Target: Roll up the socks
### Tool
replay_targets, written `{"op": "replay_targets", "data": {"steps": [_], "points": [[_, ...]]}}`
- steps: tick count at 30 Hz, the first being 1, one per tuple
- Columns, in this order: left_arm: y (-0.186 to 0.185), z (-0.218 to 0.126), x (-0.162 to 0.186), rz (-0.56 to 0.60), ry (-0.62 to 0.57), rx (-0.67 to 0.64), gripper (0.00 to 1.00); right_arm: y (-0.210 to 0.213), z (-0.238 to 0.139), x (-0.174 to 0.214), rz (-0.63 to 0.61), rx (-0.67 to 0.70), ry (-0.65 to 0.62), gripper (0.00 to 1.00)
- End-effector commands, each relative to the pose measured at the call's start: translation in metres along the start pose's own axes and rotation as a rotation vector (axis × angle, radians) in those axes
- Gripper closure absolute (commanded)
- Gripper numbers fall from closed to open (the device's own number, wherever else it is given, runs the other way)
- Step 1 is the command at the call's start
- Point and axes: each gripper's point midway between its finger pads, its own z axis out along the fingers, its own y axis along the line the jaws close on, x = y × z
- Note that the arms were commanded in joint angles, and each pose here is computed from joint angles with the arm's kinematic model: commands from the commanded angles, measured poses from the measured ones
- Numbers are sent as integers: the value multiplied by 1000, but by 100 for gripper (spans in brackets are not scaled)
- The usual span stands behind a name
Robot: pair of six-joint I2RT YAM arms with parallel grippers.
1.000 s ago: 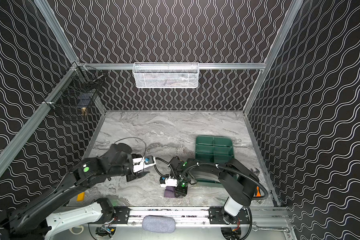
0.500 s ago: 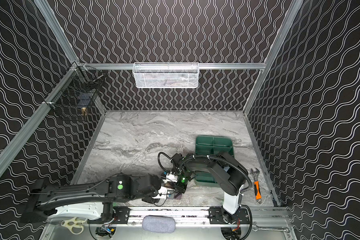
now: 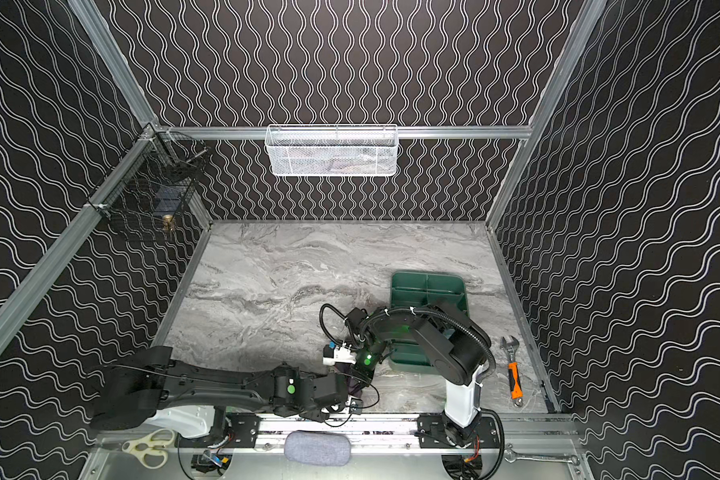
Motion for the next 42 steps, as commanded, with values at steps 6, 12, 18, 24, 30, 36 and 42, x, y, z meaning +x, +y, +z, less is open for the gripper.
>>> {"op": "replay_targets", "data": {"steps": [6, 12, 18, 24, 30, 36, 42], "points": [[2, 20, -2, -16, 20, 32, 70, -89, -15, 37, -57, 480, 222, 100], [4, 23, 5, -50, 41, 67, 100, -83, -23, 30, -83, 503, 176, 97], [-6, 25, 11, -151, 96, 235, 100, -82, -43, 13, -131, 597, 108, 67], [-4, 23, 4, -271, 97, 389, 100, -70, -92, -28, -225, 774, -76, 49], [10, 22, -2, -391, 91, 467, 100, -39, -186, -73, -307, 1028, -414, 38], [16, 27, -3, -498, 93, 591, 100, -10, -282, -65, -220, 1318, -675, 36], [26, 41, 8, -578, 124, 635, 99, 34, -306, -32, -226, 1378, -791, 37]]}}
